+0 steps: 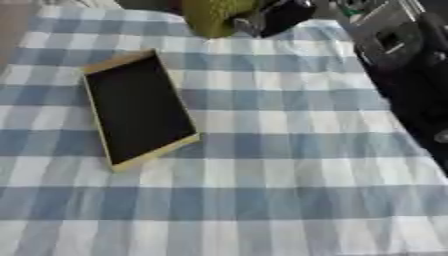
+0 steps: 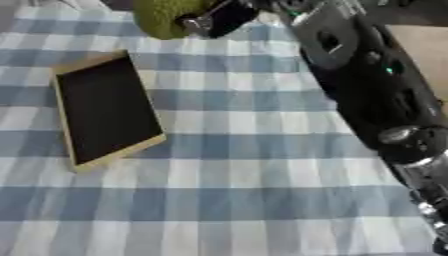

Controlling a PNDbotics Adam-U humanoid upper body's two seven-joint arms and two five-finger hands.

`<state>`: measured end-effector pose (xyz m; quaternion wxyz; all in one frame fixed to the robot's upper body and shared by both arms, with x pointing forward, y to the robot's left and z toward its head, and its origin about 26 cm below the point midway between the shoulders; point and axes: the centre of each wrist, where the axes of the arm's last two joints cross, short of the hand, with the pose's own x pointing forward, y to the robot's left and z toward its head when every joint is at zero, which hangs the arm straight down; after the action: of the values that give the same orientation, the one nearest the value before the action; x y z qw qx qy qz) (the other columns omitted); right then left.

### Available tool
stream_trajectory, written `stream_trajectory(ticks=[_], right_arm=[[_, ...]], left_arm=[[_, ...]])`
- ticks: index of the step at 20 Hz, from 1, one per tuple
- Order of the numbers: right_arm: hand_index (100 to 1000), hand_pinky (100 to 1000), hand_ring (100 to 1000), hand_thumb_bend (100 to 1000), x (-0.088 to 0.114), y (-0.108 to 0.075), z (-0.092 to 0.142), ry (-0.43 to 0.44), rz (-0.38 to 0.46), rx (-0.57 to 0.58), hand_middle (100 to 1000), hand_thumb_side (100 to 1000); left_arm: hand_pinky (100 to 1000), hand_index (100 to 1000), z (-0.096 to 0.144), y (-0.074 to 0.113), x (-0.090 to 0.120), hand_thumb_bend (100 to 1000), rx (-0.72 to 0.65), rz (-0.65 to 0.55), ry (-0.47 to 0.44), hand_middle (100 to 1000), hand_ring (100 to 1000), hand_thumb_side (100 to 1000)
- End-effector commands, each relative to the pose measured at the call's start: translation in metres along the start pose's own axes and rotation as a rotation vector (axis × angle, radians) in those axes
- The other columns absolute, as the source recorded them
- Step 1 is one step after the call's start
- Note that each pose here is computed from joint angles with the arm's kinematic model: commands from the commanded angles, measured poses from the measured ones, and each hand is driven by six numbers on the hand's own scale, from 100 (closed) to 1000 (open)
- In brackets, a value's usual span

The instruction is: Pick up objects on the table and place them in the box.

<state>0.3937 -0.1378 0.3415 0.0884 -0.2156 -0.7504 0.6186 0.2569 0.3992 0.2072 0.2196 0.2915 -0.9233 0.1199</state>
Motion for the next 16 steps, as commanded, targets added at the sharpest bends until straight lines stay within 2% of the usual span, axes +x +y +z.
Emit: stream_trajectory(ticks=[1,5,8,12,16], right_arm=[[618,635,543,100,0.015,0.003,-0.023,-0.042,0.028,-0.010,488,100],[619,632,533,100,0.025,0.029,-0.044,-0.050,-0.003,-0.007,484,100],[622,634,531,100,0.030,0.051,-0.054,-0.016,-0.046,-0.006,482,100],[625,634,528,100,0.031,0.074,-0.061,0.026,-0.109,-0.002,481,100],[627,633,531,100,0.032,0.089,-0.065,0.048,-0.128,0.017,483,100]], left_arm=[[700,870,-0.012,0.000,0.008,127,-0.024,0.003,-0.051,748,545,466],[700,870,-0.013,-0.001,0.008,129,-0.025,0.009,-0.055,748,547,463],[700,869,-0.013,-0.002,0.008,129,-0.025,0.014,-0.058,748,547,462],[700,869,-0.013,-0.002,0.008,128,-0.024,0.018,-0.057,748,547,464],[700,869,-0.012,-0.003,0.008,125,-0.024,0.022,-0.055,748,546,466]])
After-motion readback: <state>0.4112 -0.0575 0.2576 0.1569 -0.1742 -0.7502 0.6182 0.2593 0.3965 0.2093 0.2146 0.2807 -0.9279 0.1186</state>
